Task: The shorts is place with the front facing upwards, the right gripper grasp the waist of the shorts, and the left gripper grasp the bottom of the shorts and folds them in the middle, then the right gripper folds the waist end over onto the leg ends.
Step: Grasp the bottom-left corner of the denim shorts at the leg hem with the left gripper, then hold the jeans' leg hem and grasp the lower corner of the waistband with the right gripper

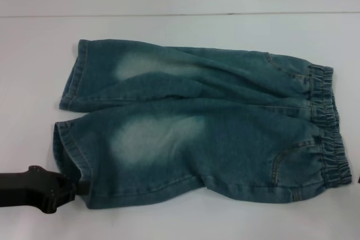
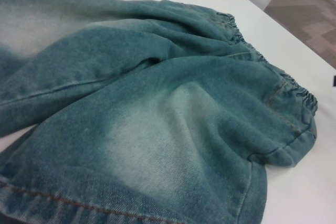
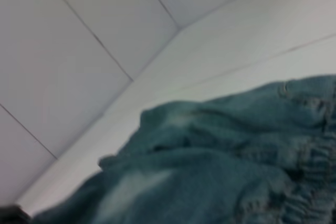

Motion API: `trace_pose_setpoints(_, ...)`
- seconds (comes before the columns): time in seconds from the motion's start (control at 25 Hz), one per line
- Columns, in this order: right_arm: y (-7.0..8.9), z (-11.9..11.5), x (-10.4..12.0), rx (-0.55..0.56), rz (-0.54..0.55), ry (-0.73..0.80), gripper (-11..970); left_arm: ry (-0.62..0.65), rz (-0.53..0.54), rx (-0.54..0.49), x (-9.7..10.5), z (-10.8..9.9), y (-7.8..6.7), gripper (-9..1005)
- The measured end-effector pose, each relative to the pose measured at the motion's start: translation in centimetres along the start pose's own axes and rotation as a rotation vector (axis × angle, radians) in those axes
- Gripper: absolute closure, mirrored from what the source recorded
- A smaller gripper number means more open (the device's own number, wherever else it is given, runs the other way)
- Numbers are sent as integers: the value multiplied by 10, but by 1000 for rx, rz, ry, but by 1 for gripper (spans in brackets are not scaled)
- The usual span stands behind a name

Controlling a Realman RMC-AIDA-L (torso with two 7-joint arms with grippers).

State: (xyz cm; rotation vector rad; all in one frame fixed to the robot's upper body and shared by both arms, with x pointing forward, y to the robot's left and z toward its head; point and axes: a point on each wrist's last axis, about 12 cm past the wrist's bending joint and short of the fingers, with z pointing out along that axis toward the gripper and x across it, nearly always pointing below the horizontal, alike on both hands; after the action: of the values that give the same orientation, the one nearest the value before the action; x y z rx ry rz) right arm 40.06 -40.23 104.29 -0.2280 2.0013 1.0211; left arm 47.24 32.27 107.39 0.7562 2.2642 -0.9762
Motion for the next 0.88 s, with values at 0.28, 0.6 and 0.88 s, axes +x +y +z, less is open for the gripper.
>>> trace_pose_setpoints(0.28, -9, 14, 3, 70, -8, 29, 13, 1, 5, 9, -2, 0, -1, 962)
trace_pose_setpoints(0.6, -13, 30, -1, 84, -9, 52, 13, 0, 4, 15, -2, 2, -1, 962)
trace_pose_setpoints(0.88, -15, 47, -5, 68, 18, 141, 16, 0, 5, 18, -2, 2, -1, 963)
